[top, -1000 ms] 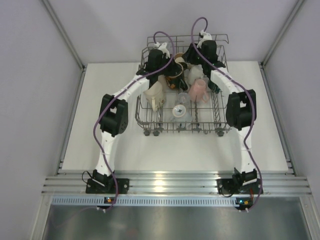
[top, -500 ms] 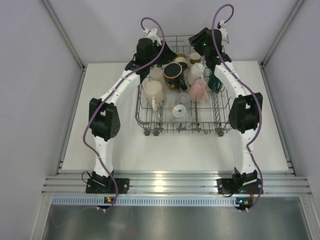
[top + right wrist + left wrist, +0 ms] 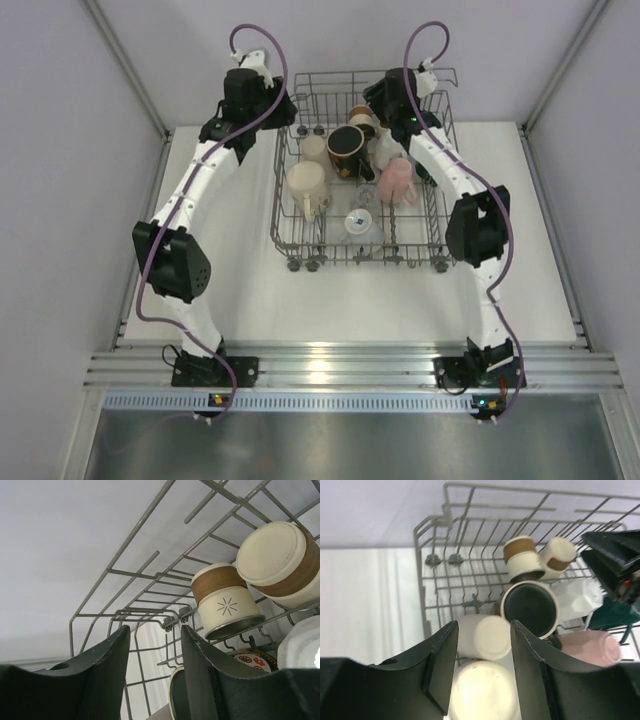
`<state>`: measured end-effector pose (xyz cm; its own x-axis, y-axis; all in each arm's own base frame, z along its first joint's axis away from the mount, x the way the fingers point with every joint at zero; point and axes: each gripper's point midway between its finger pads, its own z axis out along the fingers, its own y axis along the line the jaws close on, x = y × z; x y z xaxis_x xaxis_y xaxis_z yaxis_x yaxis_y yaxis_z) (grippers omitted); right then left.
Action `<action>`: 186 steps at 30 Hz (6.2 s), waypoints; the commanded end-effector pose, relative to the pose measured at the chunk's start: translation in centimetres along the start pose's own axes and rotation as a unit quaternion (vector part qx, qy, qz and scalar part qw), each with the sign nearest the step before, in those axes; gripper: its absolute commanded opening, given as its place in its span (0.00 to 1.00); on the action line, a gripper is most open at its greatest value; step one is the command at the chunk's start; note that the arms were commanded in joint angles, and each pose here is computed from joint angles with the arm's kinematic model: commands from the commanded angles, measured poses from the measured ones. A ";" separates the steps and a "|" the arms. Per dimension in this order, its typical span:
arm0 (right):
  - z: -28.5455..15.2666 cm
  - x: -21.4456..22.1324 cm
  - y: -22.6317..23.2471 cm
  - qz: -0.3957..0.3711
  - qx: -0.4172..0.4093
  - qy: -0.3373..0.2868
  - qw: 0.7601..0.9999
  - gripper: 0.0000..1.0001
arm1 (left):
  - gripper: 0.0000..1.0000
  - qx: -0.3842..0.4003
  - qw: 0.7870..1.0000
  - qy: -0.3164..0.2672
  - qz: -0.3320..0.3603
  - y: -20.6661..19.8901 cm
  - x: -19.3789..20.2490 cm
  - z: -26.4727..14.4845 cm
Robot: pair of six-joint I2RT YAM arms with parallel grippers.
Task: Load the cups into the dish rack
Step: Grab a cup with the right arm, then pass the cup from the right arm to the left
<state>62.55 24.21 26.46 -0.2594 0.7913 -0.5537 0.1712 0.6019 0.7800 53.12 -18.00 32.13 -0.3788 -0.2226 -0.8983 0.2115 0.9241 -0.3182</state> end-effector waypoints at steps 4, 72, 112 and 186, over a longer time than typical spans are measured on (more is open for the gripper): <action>0.7 1.4 -0.7 0.038 0.037 -0.016 0.998 0.45 | 0.51 0.000 0.998 0.071 0.001 1.4 4.2 -0.7; 7.7 5.5 -7.5 0.137 0.098 -0.061 0.984 0.27 | 0.00 0.057 0.985 0.159 -0.029 0.7 10.8 3.1; 2.6 -0.9 0.4 0.158 -0.134 -0.095 0.974 0.00 | 0.00 0.068 0.992 0.104 -0.026 -0.8 5.8 0.4; -27.9 -2.2 10.1 0.033 -0.584 0.038 0.810 0.00 | 0.83 0.395 0.877 0.048 -0.268 -15.9 -3.8 -2.7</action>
<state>41.58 25.84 39.47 -0.4151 0.7706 -0.4836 -0.7115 0.0563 0.7005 49.00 -31.17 38.62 -0.7339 -0.4678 -0.4925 0.4518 0.2054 -0.8682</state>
